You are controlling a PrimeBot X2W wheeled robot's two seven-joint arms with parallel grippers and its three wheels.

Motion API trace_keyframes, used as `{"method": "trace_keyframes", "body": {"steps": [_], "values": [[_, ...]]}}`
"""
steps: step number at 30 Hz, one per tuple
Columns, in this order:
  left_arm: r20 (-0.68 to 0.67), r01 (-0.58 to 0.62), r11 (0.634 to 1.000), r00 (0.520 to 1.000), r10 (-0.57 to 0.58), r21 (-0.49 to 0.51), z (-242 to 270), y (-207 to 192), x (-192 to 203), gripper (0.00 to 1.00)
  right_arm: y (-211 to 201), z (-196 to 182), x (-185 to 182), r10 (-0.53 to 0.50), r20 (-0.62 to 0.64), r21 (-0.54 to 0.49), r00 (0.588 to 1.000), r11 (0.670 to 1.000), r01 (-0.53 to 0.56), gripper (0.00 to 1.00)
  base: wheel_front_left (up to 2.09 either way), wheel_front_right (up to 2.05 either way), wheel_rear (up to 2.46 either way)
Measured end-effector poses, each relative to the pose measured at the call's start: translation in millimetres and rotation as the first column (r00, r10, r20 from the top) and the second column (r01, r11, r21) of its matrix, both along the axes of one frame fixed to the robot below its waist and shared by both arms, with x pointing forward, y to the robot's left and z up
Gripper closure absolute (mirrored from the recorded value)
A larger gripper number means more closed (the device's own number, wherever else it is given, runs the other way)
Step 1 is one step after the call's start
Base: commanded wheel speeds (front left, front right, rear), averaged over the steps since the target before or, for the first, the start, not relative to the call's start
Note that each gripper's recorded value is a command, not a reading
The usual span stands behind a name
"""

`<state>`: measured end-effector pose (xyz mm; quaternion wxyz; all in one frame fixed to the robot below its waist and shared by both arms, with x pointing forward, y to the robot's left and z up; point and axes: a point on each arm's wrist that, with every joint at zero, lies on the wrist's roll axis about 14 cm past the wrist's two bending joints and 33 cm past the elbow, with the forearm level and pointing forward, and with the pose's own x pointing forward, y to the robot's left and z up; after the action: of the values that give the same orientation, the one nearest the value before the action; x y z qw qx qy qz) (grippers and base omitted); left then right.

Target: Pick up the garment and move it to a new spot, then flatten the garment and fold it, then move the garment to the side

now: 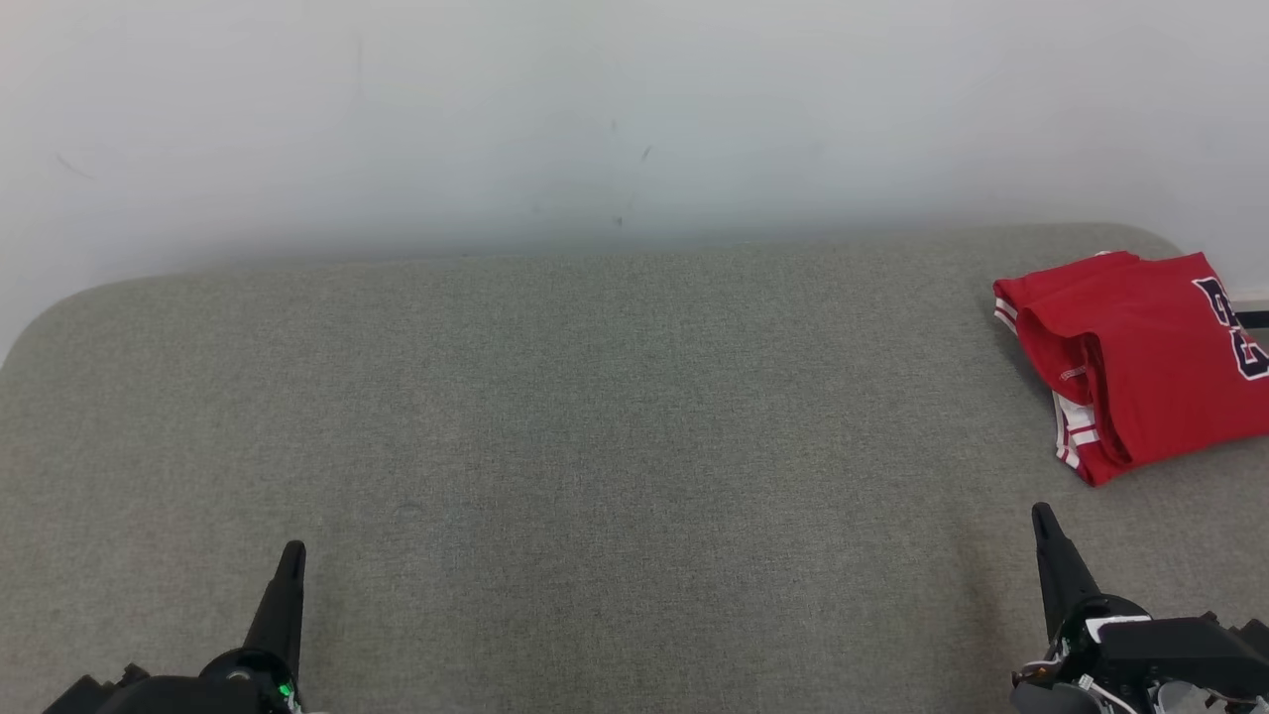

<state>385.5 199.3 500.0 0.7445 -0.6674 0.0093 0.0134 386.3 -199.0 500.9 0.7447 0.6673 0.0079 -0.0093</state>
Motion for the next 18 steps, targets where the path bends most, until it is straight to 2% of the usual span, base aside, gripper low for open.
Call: {"method": "trace_keyframes", "body": {"steps": [18], "values": [[0.028, 0.009, 0.994, 1.0, -0.006, -0.113, 6.2, -0.5, 3.5, 1.0, -1.3, 5.4, 2.4, 0.002, 0.02, 0.109, 1.0, 0.994, -0.004, 1.0, 0.0, 0.0, 0.0]]}}
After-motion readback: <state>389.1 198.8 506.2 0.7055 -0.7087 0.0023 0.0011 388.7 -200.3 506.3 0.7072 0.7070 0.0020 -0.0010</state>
